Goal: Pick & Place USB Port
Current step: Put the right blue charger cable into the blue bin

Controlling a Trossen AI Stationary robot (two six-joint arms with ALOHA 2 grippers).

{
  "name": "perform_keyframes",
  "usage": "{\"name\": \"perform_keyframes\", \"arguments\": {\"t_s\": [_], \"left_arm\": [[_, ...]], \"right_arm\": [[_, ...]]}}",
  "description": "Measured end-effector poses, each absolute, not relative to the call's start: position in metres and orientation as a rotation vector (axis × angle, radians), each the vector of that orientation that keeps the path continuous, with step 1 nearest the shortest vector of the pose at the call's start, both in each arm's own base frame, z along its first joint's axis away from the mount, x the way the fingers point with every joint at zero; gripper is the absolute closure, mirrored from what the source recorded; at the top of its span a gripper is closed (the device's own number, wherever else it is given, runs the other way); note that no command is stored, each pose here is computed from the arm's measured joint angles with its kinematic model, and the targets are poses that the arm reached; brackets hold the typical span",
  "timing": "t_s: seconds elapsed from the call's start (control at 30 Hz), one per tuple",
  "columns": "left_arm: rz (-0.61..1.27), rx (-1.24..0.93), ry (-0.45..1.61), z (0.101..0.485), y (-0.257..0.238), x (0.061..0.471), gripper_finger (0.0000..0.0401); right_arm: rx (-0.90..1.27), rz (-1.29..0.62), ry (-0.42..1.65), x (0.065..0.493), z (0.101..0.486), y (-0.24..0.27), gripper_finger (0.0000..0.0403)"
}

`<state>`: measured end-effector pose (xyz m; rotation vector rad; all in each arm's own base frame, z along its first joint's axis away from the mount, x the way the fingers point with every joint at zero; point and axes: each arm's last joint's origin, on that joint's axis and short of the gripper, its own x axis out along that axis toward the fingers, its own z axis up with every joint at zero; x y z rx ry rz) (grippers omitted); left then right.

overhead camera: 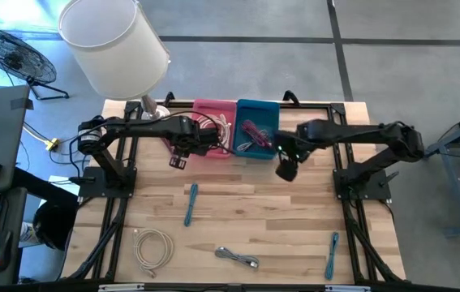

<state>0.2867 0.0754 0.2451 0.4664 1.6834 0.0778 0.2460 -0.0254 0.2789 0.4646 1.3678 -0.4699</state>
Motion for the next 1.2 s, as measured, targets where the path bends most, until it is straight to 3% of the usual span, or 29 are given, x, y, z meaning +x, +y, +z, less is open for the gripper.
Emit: {"name": "perform_keyframes", "arguments": {"t_s": [0.27, 0.57, 0.8, 0.97, 1.2], "left_arm": [[0.088, 0.458, 1.638, 0.245, 0.076, 0.291, 0.0297], [0.088, 0.451, 1.64, 0.245, 0.076, 0.291, 0.0297], [0.102, 0.437, 1.638, 0.245, 0.076, 0.291, 0.0297], [0.105, 0.436, 1.634, 0.245, 0.076, 0.291, 0.0297], [0.107, 0.435, 1.633, 0.245, 0.076, 0.291, 0.0297]], "right_arm": [[0.645, -0.417, 1.433, 0.234, 0.284, 0.054, 0.0194], [0.89, -0.734, 1.368, 0.206, 0.278, 0.12, 0.0194], [1.036, -0.835, 1.457, 0.182, 0.262, 0.153, 0.0205], [1.13, -0.81, 1.486, 0.172, 0.25, 0.174, 0.0216], [1.27, -0.589, 1.509, 0.165, 0.223, 0.201, 0.0222]]}}
